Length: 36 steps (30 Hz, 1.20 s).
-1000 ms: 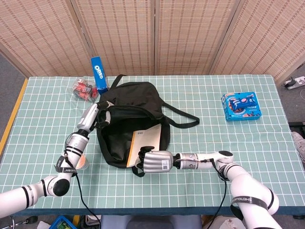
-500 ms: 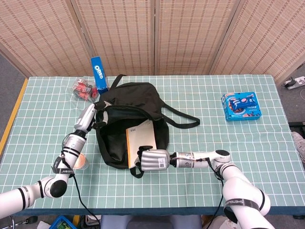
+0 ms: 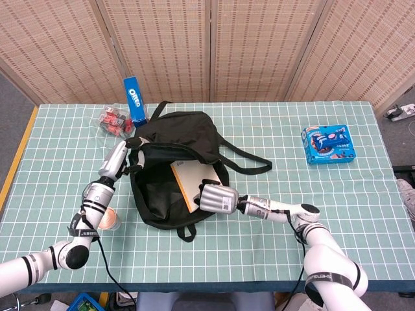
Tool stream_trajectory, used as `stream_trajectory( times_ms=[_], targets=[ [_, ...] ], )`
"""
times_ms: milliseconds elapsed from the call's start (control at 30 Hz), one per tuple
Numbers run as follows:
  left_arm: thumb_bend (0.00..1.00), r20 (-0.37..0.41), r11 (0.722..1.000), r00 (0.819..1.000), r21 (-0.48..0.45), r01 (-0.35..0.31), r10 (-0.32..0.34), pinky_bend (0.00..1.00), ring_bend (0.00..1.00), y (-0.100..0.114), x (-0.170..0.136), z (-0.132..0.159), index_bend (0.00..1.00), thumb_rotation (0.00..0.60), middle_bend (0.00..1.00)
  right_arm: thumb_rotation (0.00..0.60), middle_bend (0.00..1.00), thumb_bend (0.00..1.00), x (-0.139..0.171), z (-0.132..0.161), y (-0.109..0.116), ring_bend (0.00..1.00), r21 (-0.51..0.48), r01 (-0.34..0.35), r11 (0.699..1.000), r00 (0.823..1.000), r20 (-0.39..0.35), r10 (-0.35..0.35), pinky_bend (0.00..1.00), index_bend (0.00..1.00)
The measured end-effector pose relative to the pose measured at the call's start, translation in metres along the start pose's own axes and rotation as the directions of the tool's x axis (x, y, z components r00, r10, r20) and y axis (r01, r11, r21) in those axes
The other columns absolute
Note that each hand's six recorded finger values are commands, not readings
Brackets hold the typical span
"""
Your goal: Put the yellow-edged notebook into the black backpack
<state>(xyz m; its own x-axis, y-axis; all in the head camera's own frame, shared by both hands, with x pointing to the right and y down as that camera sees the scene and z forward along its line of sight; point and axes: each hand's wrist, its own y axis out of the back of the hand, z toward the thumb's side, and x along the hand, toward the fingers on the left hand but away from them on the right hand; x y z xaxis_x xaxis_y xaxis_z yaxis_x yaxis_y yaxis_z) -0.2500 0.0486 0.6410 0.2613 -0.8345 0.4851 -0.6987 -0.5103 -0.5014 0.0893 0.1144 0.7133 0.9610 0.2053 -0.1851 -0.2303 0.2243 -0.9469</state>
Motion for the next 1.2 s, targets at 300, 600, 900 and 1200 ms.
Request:
stream_trajectory(
  times_ms=[300, 600, 900, 1200],
  targets=[
    [0.69, 0.000, 1.000, 1.000, 0.002, 0.003, -0.003, 0.15, 0.22, 0.000, -0.003, 0.000, 0.73, 0.600, 0.38, 0.600, 0.77, 0.65, -0.024, -0.011, -0.004, 0.66, -0.045, -0.029, 0.999, 0.994, 0.100, 0.034, 0.75, 1.00],
    [0.69, -0.001, 1.000, 1.000, -0.010, -0.007, 0.007, 0.15, 0.22, 0.005, -0.004, 0.000, 0.73, 0.600, 0.38, 0.600, 0.73, 0.57, -0.045, -0.015, -0.015, 0.63, -0.093, -0.094, 0.991, 0.978, 0.179, 0.109, 0.74, 1.00],
    [0.69, -0.006, 0.998, 1.000, -0.060, -0.008, 0.008, 0.15, 0.22, 0.009, -0.006, 0.000, 0.73, 0.600, 0.38, 0.600, 0.36, 0.02, -0.046, -0.016, -0.032, 0.34, -0.173, -0.172, 0.970, 0.953, 0.221, 0.209, 0.53, 0.47],
    [0.69, -0.021, 0.999, 1.000, -0.054, -0.006, 0.005, 0.15, 0.21, 0.014, -0.006, -0.007, 0.72, 0.600, 0.38, 0.600, 0.15, 0.00, -0.025, -0.012, -0.033, 0.20, -0.278, -0.154, 0.948, 0.948, 0.230, 0.221, 0.40, 0.00]
  ],
)
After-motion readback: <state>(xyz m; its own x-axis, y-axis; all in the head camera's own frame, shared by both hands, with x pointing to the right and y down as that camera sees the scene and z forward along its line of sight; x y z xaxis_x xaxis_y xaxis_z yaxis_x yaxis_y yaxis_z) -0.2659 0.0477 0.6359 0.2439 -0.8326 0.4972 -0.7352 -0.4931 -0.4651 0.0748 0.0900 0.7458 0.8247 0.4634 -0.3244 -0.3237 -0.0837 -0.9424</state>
